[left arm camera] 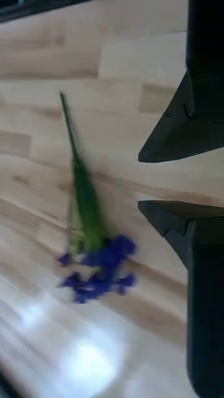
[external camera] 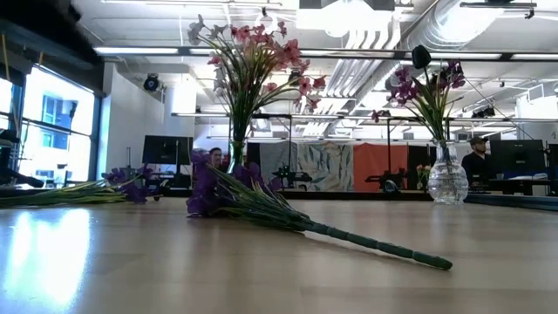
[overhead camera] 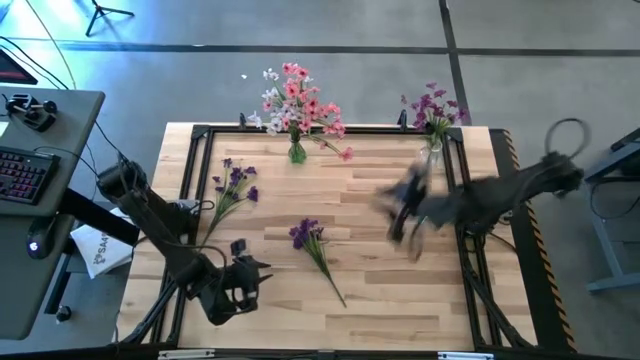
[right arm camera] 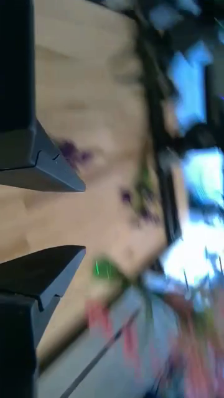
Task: Sort flowers into vase by color
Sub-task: Put the middle purple flowers into the transparent vase
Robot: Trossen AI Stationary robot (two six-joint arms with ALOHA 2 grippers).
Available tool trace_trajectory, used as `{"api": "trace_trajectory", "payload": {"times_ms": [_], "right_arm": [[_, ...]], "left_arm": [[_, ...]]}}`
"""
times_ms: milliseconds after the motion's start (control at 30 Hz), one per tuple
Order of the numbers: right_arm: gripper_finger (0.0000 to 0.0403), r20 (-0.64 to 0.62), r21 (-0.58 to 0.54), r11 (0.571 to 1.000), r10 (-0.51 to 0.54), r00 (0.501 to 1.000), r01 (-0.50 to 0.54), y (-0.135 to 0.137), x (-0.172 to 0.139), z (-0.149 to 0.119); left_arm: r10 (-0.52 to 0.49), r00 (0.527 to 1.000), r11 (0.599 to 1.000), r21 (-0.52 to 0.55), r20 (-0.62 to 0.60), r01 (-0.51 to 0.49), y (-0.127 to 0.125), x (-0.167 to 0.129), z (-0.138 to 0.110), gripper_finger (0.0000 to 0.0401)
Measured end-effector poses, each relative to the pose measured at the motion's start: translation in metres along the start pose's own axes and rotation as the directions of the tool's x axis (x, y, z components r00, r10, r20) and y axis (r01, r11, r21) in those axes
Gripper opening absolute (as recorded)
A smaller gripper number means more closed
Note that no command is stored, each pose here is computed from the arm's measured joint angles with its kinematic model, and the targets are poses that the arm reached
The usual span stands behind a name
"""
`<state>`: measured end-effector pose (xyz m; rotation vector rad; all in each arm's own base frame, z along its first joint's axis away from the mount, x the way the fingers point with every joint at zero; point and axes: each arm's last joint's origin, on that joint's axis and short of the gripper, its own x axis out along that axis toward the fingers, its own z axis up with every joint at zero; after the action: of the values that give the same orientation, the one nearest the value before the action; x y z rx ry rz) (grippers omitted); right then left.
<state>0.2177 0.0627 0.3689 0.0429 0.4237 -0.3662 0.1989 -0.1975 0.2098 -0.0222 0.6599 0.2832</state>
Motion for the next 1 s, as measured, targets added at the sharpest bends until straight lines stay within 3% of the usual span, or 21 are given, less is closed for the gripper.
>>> {"api": "trace_trajectory", "payload": {"times_ms": [133,267,400,567,700,833,1000], "right_arm": [[0.0144,-0.080,-0.107,0.985,0.129,0.988,-0.137,0.064,0.049,-0.047],[0.0146,-0.163,-0.013,0.981,0.188,0.969,-0.192,0.103,0.099,-0.096],[0.0175,-0.321,0.063,0.966,0.258,0.911,-0.252,0.123,0.145,-0.125],[0.0249,-0.433,0.090,0.971,0.238,0.870,-0.221,0.132,0.194,-0.142],[0.0271,-0.513,0.073,0.983,0.181,0.839,-0.167,0.131,0.222,-0.148],[0.0222,-0.516,0.022,0.993,0.111,0.849,-0.116,0.131,0.231,-0.148],[0.0074,-0.519,-0.046,0.995,0.047,0.853,-0.083,0.126,0.227,-0.154]], "left_arm": [[0.022,1.000,0.995,-0.099,0.016,-0.020,0.008,0.010,-0.030,0.0097],[0.020,0.998,0.982,-0.187,0.051,-0.010,0.019,0.025,-0.054,0.0097],[0.074,0.984,0.956,-0.291,0.162,-0.024,0.034,0.041,-0.066,0.0097],[0.146,0.964,0.915,-0.401,0.224,-0.045,0.052,0.056,-0.069,0.0097],[0.178,0.957,0.893,-0.446,0.229,-0.060,0.059,0.063,-0.065,0.0097],[0.189,0.952,0.893,-0.446,0.242,-0.064,0.061,0.067,-0.060,0.0097],[0.177,0.947,0.902,-0.430,0.267,-0.047,0.059,0.067,-0.055,0.0097]]}}
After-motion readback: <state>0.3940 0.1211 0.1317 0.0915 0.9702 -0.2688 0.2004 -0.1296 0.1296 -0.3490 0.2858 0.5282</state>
